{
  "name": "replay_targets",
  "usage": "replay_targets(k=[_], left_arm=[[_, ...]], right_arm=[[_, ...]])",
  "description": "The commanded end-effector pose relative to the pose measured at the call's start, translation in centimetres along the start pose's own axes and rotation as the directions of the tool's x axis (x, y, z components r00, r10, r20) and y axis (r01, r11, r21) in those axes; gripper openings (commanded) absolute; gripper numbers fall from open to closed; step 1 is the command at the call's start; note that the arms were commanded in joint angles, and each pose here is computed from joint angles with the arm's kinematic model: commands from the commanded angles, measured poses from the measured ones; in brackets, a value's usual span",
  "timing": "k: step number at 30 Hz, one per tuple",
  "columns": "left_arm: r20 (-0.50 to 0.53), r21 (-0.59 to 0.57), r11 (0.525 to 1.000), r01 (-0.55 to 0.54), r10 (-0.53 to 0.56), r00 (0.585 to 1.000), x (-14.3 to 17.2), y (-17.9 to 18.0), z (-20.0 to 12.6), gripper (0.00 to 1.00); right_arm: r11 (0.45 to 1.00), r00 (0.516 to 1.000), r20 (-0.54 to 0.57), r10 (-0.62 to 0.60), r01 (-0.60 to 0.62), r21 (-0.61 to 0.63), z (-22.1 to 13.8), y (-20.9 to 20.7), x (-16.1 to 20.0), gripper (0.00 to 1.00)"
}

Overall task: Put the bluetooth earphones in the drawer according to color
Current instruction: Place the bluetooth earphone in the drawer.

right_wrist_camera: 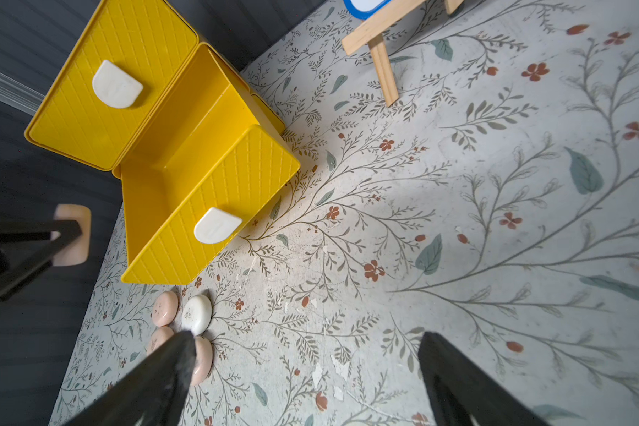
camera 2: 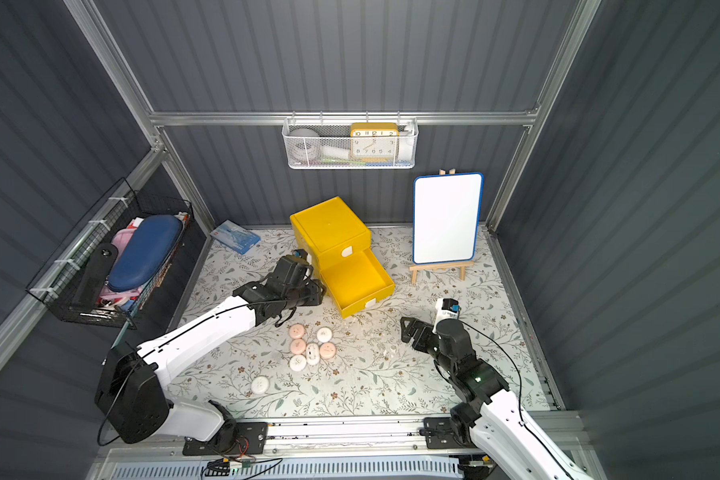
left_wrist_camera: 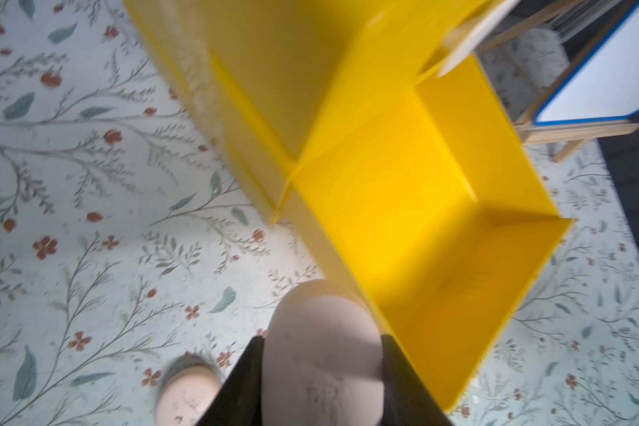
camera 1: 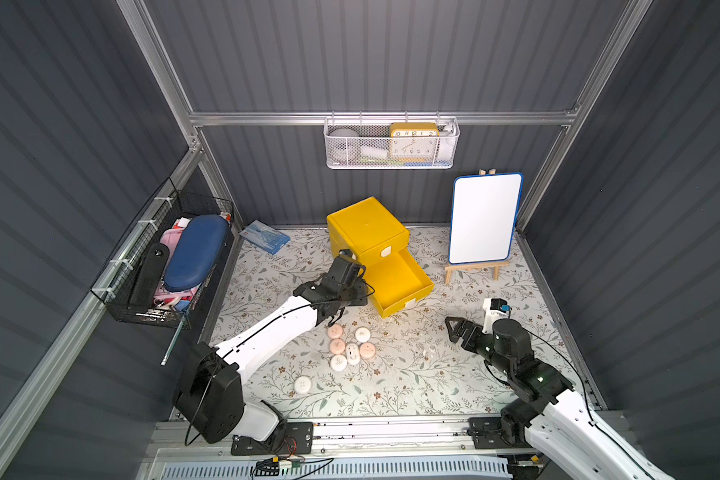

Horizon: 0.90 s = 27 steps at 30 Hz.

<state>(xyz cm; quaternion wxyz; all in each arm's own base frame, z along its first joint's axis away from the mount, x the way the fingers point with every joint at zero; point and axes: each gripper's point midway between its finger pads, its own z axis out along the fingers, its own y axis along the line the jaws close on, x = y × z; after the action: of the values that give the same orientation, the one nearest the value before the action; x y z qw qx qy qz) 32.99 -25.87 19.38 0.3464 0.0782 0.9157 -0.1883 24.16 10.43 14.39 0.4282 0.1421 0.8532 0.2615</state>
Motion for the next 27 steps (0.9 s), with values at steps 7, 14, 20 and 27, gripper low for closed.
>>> replay_targets(k=[7,14,20,27], left_arm=[[0.024,0.032,0.993,-0.113,0.112,0.993,-2.8,-5.6,1.7,0.41],[-0.036,-0.041,0.993,-0.112,0.111,0.993,-2.1,-5.0,5.6,0.44],[-0.079,-0.084,0.991,-0.107,0.101,0.992,-1.0,-4.2,6.8,0.66],[-0.016,-0.047,0.995,-0.083,0.082,0.997,-2.4,-4.5,3.1,0.93]], right_arm=[[0.998,0.998,0.021,0.061,-0.061,-0.002,0.1,-0.2,-0.1,0.99],[0.997,0.999,-0.035,-0.007,0.004,-0.076,0.1,1.1,0.8,0.99],[0.987,0.996,-0.046,-0.072,0.065,-0.144,-0.3,2.2,1.1,0.99],[0.97,0.99,-0.08,-0.118,0.098,-0.222,-0.8,3.6,1.8,0.99]])
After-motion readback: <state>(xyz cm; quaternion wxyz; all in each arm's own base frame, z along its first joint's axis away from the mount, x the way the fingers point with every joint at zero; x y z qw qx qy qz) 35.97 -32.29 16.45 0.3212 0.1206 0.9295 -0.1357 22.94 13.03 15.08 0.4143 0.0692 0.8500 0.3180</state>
